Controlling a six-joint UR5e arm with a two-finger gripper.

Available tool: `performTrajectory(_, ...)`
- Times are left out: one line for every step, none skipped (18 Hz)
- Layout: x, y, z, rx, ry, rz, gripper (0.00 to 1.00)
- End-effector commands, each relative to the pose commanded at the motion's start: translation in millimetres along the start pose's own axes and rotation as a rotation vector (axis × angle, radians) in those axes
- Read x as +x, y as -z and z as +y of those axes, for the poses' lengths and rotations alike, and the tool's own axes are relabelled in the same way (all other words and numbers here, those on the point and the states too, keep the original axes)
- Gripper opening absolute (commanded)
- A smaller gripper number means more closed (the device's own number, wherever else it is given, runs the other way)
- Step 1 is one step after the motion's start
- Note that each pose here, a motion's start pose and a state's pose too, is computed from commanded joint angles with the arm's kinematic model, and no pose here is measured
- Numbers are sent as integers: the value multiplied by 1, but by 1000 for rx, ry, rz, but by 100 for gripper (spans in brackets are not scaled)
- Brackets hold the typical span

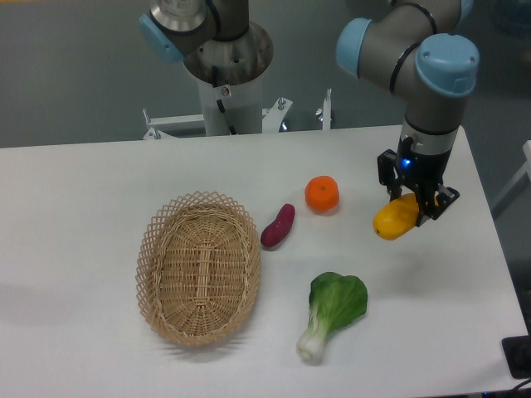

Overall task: Pick up the mango from the basket
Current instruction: 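Hold the mango raised above the table beside the orange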

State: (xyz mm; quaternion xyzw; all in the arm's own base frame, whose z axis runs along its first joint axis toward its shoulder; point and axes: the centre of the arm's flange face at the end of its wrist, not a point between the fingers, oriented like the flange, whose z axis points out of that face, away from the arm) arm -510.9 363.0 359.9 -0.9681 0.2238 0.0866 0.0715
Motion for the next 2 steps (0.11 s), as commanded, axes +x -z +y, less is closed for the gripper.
performTrajectory(0, 0, 0, 0, 0, 0, 46)
performTrajectory(0, 0, 0, 4, 1, 0, 46)
